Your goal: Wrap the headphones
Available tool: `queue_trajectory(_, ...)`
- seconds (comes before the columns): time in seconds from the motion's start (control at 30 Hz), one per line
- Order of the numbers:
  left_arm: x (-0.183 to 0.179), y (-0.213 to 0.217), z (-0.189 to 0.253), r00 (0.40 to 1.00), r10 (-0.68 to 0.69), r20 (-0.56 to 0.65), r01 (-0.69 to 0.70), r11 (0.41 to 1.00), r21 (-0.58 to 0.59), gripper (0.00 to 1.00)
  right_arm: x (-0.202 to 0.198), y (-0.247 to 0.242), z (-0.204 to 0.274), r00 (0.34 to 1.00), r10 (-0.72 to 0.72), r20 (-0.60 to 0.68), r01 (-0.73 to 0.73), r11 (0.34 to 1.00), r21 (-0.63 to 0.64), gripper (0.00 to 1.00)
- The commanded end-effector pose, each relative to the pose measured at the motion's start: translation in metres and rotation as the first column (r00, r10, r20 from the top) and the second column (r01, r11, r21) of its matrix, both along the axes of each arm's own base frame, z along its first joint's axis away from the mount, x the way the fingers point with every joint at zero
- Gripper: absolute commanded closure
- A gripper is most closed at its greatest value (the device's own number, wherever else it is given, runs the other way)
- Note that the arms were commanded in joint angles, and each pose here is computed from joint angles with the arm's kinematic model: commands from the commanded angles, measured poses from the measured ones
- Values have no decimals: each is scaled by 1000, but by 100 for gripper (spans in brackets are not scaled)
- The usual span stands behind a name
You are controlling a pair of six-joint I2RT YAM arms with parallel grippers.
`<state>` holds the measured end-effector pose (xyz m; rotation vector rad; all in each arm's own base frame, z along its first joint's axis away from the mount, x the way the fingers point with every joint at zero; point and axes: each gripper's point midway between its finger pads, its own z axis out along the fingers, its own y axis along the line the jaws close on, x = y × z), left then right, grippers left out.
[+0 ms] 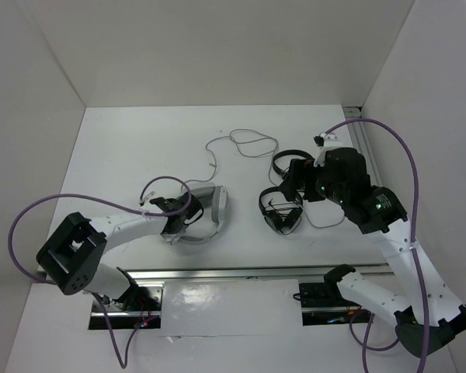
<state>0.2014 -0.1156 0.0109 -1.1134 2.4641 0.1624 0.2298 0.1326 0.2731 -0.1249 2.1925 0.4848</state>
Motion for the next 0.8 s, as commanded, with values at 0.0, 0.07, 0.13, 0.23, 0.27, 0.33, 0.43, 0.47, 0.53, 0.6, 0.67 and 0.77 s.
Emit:
queue_trajectory(0.0,-26,3,-24,994,33,-108,-32,999,11,100,2,8,20,996,37,84,-41,998,43,0)
queue_trajectory(0.07,-39,11,-14,993,55,-105,-50,998,49,100,-1,13,25,994,57,91,-64,995,71,0)
queue_trajectory(0.13,-36,14,16,999,33,-22,-32,998,57,100,-2,19,28,990,85,112,-95,991,95,0)
queue_trajectory(0.23,-31,36,74,995,-42,87,31,992,122,100,-10,38,35,974,158,159,-187,964,188,0)
queue_trajectory(0.27,-31,41,91,987,-126,96,109,981,163,100,-18,48,40,963,206,172,-243,940,238,0)
queue_trajectory(0.33,-21,49,137,961,-224,163,187,959,215,100,-24,59,62,922,256,290,-338,897,285,0)
queue_trajectory(0.43,-8,48,207,854,-452,257,384,881,275,100,-42,76,79,842,330,426,-487,805,339,0)
queue_trajectory(0.47,-8,50,223,826,-491,277,417,863,284,100,-47,80,70,826,355,437,-518,782,345,0)
queue_trajectory(0.53,-5,49,266,733,-607,306,514,790,336,100,-54,79,91,746,345,570,-583,752,308,0)
queue_trajectory(0.6,-5,51,294,674,-663,325,555,746,369,100,-58,80,90,682,363,635,-626,739,250,0)
queue_trajectory(0.67,-8,54,334,614,-681,398,567,732,378,100,-55,83,94,604,380,701,-657,735,168,0)
queue_trajectory(0.77,-13,51,377,542,-695,473,589,715,375,100,-27,88,88,600,385,701,-624,774,109,0)
